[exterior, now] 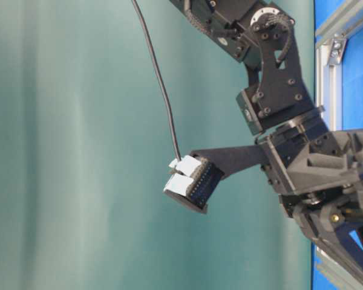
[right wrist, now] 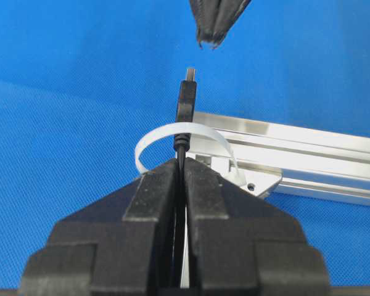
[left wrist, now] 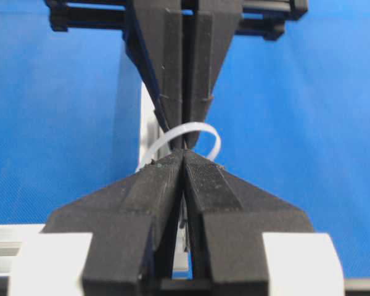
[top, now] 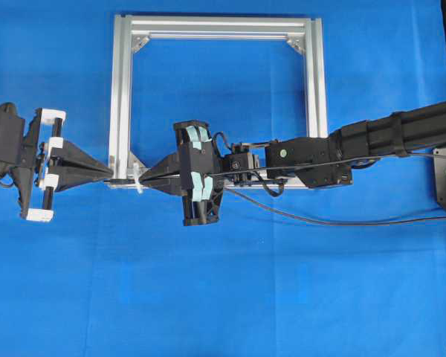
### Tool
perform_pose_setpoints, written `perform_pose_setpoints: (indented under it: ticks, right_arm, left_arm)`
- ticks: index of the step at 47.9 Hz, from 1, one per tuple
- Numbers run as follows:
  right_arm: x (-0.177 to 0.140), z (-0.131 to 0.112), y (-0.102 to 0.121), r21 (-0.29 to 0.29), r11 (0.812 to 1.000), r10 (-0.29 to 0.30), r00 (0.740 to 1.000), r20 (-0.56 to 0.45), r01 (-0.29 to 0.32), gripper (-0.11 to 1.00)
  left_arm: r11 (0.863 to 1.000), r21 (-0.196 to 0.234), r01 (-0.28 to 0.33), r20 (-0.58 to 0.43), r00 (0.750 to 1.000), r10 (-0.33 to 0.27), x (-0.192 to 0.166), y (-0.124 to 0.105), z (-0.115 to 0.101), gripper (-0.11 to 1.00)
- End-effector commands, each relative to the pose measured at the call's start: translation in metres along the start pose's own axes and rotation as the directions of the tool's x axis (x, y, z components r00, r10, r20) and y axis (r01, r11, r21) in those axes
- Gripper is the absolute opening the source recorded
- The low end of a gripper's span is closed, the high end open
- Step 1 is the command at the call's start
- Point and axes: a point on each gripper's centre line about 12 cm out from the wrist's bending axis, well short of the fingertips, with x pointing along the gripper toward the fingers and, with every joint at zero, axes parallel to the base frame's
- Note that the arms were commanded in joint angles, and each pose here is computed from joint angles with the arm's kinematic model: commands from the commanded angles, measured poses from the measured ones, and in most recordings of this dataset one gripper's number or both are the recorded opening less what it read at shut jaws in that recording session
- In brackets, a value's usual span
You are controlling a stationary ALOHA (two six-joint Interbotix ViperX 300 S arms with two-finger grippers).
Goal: Insert the wire through the string loop located on the left side.
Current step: 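Move the open left gripper toward the plug protruding from the loop, then close the left gripper on the cable beyond the loop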
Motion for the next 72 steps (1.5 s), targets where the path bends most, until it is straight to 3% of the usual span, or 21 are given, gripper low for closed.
perform_pose_setpoints:
  ticks: [1,7,10,15,21,26,47,59,72]
  right_arm:
    - [-0.001,0.016,0.001,0.001,1.000,0.003,0.999,0.040,-0.003,0.01]
    - [-0.001,0.016,0.001,0.001,1.000,0.003,0.999,0.040,-0.003,0.01]
    - [-0.002,0.017,0.001,0.001,1.000,0.003,0.999,0.041,-0.003,0.01]
    - [-0.001,0.016,0.001,0.001,1.000,0.003,0.999,0.040,-0.003,0.01]
    - [-0.002,0.017,0.001,0.001,1.000,0.003,0.999,0.041,-0.003,0.01]
    - [-0.001,0.016,0.001,0.001,1.000,0.003,0.999,0.041,-0.003,0.01]
    - [-0.001,0.017,0.001,0.001,1.000,0.003,0.999,0.043,-0.003,0.01]
    - [-0.001,0.016,0.001,0.002,1.000,0.001,0.999,0.041,-0.001,0.01]
    - [-0.001,0.016,0.001,0.002,1.000,0.001,0.999,0.040,-0.001,0.01]
  left_arm:
    - [1.000,0.011,0.008,0.018,1.000,-0.009,0.004,-0.002,0.006,0.00]
    - [1.000,0.010,0.008,0.017,1.000,-0.009,0.004,-0.002,0.006,0.02]
    - [1.000,0.000,0.009,0.020,1.000,-0.009,0.004,-0.002,0.007,0.09]
    - [1.000,-0.016,0.010,0.024,1.000,-0.009,0.005,-0.002,0.009,0.33]
    - [1.000,-0.025,0.010,0.020,1.000,-0.010,0.007,-0.003,0.010,0.73]
    - [1.000,-0.027,0.010,0.003,1.000,-0.010,0.008,-0.003,0.010,0.91]
    - [1.000,-0.026,0.006,-0.040,0.999,-0.007,0.007,-0.002,0.000,0.88]
    - [1.000,-0.022,-0.006,-0.159,0.987,0.003,0.036,-0.002,-0.023,0.88]
    - [1.000,-0.005,-0.005,-0.177,0.984,0.004,0.048,-0.002,-0.028,0.88]
